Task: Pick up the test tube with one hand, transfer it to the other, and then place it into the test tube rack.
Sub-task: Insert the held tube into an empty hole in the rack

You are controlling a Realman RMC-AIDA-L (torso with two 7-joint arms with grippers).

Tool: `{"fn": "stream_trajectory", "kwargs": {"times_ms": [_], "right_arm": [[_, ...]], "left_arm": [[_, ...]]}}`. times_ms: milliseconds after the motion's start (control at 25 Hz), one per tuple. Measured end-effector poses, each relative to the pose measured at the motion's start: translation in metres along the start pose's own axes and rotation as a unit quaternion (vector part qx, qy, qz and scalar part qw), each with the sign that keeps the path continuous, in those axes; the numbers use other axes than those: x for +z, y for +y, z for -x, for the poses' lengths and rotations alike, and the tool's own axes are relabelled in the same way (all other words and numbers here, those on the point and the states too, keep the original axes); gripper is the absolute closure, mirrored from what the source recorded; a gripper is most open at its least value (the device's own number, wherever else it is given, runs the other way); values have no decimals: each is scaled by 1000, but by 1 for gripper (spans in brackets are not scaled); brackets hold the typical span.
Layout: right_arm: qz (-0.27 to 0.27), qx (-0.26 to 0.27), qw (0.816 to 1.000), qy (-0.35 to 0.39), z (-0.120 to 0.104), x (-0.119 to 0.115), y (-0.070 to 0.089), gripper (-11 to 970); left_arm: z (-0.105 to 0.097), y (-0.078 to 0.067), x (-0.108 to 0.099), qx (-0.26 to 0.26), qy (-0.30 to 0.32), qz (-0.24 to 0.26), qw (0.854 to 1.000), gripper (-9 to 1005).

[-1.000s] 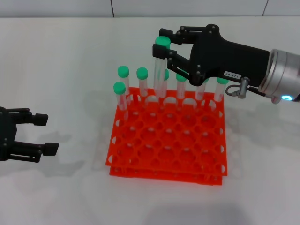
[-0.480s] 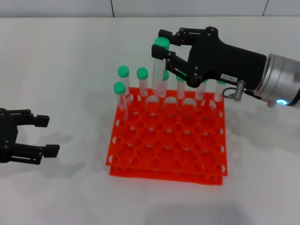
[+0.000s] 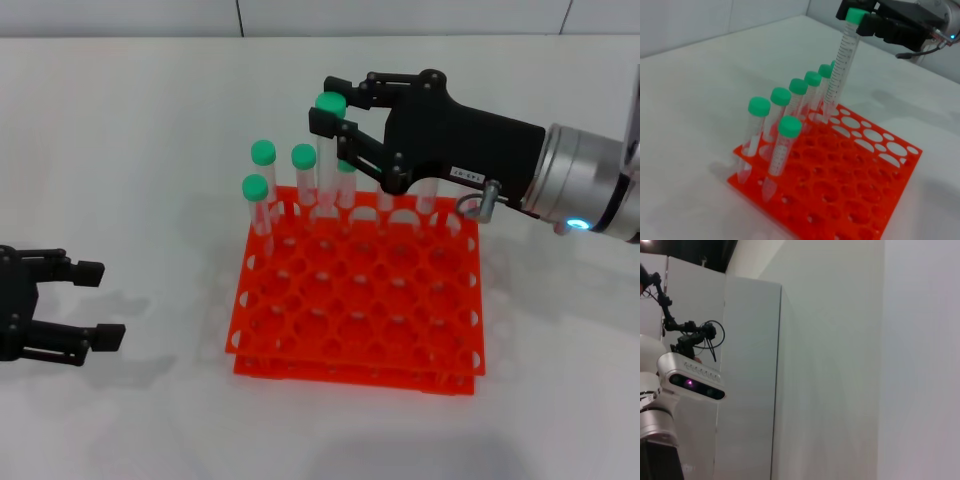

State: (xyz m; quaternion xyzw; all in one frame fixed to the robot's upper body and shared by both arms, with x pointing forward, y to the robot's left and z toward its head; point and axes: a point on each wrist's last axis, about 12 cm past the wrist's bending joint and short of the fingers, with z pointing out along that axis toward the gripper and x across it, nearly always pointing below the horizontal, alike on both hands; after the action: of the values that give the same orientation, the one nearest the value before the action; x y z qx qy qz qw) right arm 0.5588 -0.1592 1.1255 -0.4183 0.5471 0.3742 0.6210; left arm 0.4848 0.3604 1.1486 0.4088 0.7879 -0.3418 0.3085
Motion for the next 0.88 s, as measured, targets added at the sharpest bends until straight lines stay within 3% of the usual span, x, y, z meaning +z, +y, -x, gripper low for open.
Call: {"fn": "stream_trajectory", "kwargs": {"times_ms": [880], "right_arm": [[-27,19,999,10,-5,10,-1,686]], "left_arm": [[2,1,3,9,-2,-3,1000,110]]}}
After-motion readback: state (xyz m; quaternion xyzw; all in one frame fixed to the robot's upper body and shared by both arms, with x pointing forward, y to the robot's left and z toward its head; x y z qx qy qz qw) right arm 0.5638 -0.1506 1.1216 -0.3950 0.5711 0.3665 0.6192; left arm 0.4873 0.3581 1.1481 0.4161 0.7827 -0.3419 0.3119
